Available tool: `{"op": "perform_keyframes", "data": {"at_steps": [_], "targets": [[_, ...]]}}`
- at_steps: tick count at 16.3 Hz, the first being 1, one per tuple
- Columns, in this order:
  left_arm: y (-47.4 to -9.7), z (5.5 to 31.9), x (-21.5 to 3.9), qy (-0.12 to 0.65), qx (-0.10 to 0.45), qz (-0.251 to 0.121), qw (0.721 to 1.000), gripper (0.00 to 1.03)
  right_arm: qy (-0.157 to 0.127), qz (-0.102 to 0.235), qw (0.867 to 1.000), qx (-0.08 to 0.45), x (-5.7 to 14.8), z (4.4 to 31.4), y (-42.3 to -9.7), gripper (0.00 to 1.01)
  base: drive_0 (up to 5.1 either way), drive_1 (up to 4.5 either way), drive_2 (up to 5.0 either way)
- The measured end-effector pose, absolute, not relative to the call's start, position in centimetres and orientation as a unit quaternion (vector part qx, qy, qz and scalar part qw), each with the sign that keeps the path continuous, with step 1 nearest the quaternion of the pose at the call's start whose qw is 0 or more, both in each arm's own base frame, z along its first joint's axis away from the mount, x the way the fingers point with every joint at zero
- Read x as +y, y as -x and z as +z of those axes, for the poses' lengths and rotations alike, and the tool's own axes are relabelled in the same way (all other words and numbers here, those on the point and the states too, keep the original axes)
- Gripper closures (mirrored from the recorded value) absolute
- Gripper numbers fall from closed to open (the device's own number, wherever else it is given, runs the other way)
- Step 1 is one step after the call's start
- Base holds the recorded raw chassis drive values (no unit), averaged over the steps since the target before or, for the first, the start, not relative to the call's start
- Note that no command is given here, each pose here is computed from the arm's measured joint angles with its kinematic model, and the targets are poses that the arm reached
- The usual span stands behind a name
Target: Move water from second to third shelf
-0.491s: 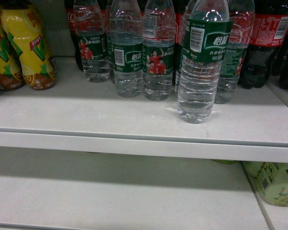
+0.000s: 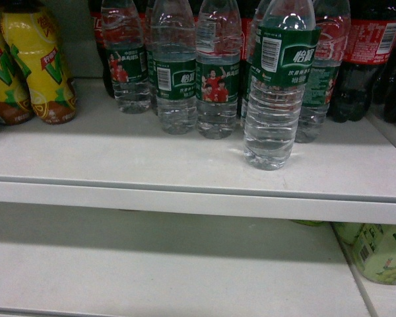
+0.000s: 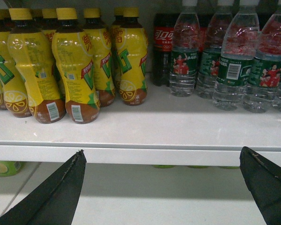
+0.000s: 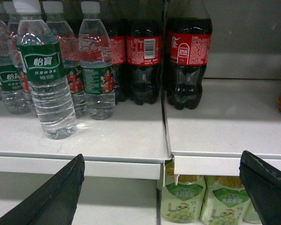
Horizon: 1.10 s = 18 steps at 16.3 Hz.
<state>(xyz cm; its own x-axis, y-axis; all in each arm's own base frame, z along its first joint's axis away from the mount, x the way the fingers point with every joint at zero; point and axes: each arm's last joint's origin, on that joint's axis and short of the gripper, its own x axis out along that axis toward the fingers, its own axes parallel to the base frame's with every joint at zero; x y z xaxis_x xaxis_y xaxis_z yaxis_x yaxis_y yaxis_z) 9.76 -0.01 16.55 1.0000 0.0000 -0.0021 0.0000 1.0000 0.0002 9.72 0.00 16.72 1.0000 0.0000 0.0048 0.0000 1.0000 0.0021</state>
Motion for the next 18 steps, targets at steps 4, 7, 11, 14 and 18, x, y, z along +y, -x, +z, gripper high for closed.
{"op": "perform_keyframes", "data": {"at_steps": [4, 7, 11, 14, 18], "targets": [[-9.8, 16.6, 0.0, 0.0, 0.001, 0.0, 1.0, 0.05, -0.001, 0.0, 1.0, -0.002, 0.0, 16.7, -9.7, 0.03, 0.0, 0.0, 0.0], [-9.8, 16.6, 0.0, 0.0, 0.001, 0.0, 1.0, 0.05, -0.001, 0.0, 1.0, -0.002, 0.0, 16.7, -9.7, 0.03, 0.0, 0.0, 0.0], [-9.8, 16.6, 0.0, 0.0, 0.001, 0.0, 1.0, 0.05, -0.028, 0.035, 0.997, 0.063, -0.1, 16.4, -9.7, 0.03, 0.0, 0.0, 0.0], [-9.8, 16.6, 0.0, 0.0, 0.001, 0.0, 1.0, 0.05, -0.09, 0.105, 0.988, 0.076, -0.7, 19.2, -11.8, 0.03, 0.0, 0.0, 0.0], [-9.8, 16.6, 0.0, 0.0, 0.001, 0.0, 1.0, 0.05, -0.072, 0.154, 0.985, 0.014, 1.2, 24.7, -17.5, 0.03, 0.0, 0.0, 0.0]]}}
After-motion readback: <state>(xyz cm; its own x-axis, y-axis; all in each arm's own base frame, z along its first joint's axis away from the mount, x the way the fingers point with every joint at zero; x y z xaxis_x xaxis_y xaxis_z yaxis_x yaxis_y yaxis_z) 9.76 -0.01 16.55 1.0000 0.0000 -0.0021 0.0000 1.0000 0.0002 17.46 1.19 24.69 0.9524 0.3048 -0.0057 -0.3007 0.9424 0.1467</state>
